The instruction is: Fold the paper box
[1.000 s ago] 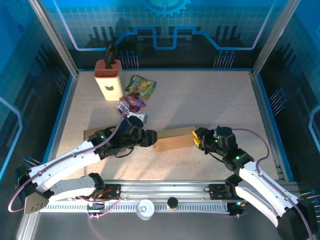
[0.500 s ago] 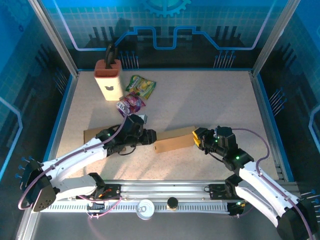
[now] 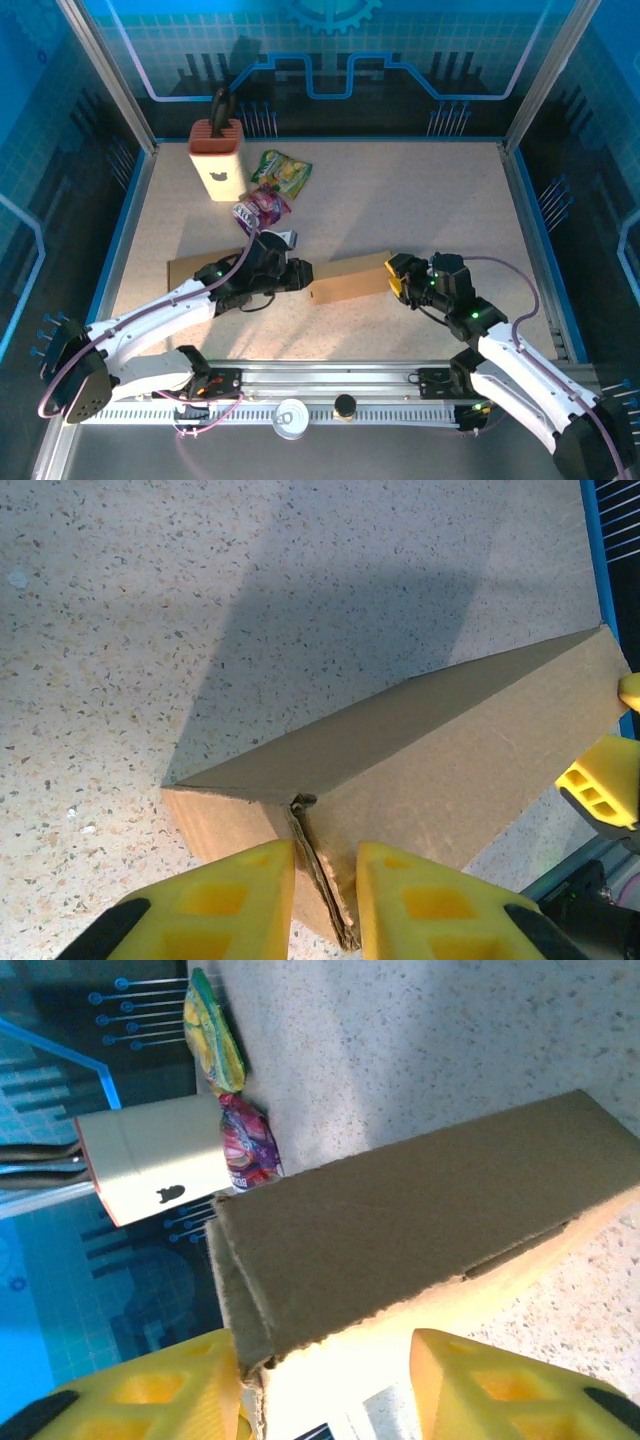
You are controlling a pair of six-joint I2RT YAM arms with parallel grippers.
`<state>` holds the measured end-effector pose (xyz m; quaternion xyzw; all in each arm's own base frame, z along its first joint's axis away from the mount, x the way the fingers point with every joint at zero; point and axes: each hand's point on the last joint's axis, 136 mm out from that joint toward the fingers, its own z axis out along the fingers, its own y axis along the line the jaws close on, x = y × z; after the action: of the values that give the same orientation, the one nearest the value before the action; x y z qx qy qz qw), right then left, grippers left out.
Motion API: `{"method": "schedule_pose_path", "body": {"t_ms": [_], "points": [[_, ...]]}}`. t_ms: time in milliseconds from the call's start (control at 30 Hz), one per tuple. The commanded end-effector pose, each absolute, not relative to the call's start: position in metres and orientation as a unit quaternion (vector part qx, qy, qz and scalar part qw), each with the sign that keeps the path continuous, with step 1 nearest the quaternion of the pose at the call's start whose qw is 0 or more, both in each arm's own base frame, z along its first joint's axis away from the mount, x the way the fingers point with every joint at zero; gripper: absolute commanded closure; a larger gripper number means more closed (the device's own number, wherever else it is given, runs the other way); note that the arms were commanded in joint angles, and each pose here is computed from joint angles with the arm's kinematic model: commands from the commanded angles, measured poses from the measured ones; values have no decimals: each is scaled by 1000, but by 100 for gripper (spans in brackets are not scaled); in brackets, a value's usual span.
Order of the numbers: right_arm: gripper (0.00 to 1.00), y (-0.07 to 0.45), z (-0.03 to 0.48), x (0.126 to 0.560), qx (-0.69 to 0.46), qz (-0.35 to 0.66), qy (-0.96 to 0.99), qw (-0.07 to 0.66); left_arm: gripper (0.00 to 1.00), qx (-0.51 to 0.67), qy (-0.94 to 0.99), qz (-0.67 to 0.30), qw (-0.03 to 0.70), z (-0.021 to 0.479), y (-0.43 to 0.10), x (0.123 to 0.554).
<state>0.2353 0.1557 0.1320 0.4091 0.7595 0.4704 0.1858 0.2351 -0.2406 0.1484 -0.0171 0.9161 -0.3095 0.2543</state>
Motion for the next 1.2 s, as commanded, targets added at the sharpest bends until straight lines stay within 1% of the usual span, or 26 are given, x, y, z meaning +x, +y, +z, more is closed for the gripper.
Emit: {"method": "schedule_pose_path", "body": {"t_ms": [0,100,167,233,400,533,600,700,767,867,1000,1067,1167], "points": [[34,150,132,230,400,448,777,189,77,3,935,-268,234,127,-232,221],[23,154,146,229,391,451,778,196,77,21,932,-263,248,132,-237,218],[17,158,151,229,388,450,779,199,78,32,931,-256,258,136,-239,217],[14,165,152,228,390,453,778,195,78,41,930,-247,268,138,-241,215],[12,173,151,234,395,456,773,194,80,58,925,-232,296,148,-245,213],[13,176,144,238,403,452,774,185,80,69,919,-225,317,153,-248,209],[14,177,139,240,402,449,776,184,80,78,916,-224,325,152,-252,208],[22,180,136,242,392,459,774,190,79,96,908,-222,343,152,-261,205],[24,180,133,239,384,459,779,187,79,113,899,-222,360,154,-269,200],[23,177,125,228,375,448,792,177,78,131,896,-209,369,148,-278,192],[17,164,110,215,376,427,803,175,75,131,904,-198,354,127,-283,188],[16,160,100,212,381,425,804,166,73,129,907,-197,349,119,-287,188],[14,158,89,209,379,428,807,148,68,128,908,-193,348,110,-291,189]]}}
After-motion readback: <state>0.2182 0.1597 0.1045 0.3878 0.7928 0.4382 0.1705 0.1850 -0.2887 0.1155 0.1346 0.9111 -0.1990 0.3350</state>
